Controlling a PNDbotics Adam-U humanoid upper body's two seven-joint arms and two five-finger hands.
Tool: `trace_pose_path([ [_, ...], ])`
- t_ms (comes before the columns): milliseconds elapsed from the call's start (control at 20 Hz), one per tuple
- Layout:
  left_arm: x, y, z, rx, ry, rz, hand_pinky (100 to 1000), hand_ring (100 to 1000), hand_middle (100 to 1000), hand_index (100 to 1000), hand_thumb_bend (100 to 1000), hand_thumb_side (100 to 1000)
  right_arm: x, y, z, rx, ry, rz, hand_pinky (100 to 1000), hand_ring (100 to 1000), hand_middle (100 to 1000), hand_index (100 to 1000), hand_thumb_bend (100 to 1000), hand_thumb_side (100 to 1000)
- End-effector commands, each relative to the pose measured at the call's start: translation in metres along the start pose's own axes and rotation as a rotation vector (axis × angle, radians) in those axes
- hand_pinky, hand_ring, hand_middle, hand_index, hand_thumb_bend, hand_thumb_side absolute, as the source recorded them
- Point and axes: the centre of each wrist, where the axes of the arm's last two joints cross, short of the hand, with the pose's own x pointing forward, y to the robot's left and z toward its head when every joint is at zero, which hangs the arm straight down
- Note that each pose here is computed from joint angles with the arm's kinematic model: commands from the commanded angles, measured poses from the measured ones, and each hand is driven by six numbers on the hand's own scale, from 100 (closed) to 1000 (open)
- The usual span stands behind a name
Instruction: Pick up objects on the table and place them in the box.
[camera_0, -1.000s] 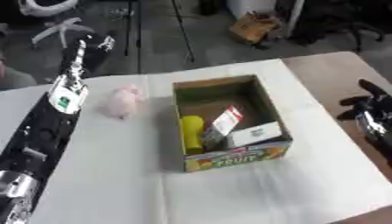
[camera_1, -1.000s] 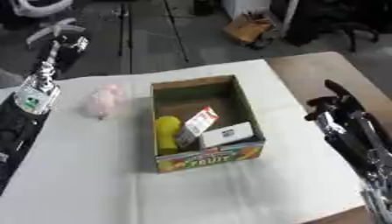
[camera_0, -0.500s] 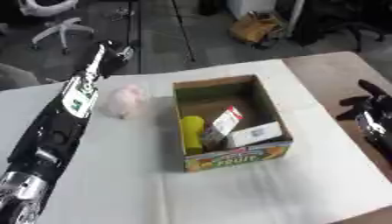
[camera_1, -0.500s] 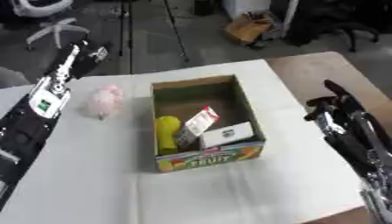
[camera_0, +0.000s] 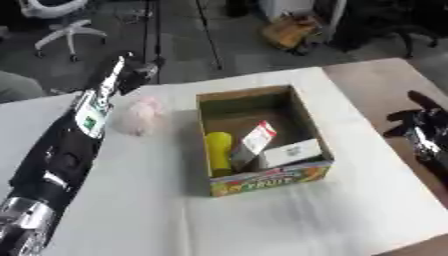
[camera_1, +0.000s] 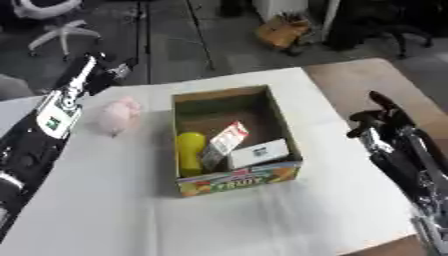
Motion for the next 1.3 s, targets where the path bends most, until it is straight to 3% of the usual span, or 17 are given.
trace_pose_path([
  [50, -0.004, 0.014, -0.002, -0.001, -0.021, -0.094, 688, 765, 799, 851, 677, 831, 0.007, -0.007, -0.005, 0.005, -0.028, 0.018, 746, 606, 687, 1000, 100, 534],
  [150, -0.005, 0.013, -0.002, -0.009, -0.024, -0.126, 688, 765, 799, 851, 677, 831, 0.007, -0.007, -0.005, 0.004, -0.028, 0.018, 746, 606, 687, 1000, 100, 534],
  [200, -0.005, 0.013, -0.002, -0.011, -0.025, -0.139, 694, 756, 781, 859, 736, 797, 0.007, -0.007, -0.005, 0.004, -0.028, 0.018, 746, 605, 688, 1000, 100, 536],
  [400, -0.015, 0.0, 0.004, -0.104, -0.024, -0.229, 696, 752, 778, 866, 777, 782, 0.007, -0.007, -0.005, 0.002, -0.028, 0.017, 747, 605, 688, 1000, 100, 535],
  [900, -0.025, -0.01, 0.011, -0.168, 0.005, -0.4, 697, 741, 755, 851, 796, 760, 0.007, -0.007, -0.005, 0.0, -0.027, 0.016, 747, 605, 688, 1000, 100, 553],
  [1300, -0.03, -0.013, 0.014, -0.087, 0.023, -0.495, 684, 723, 739, 826, 786, 712, 0.007, -0.007, -0.004, -0.001, -0.027, 0.016, 748, 604, 688, 1000, 100, 539],
])
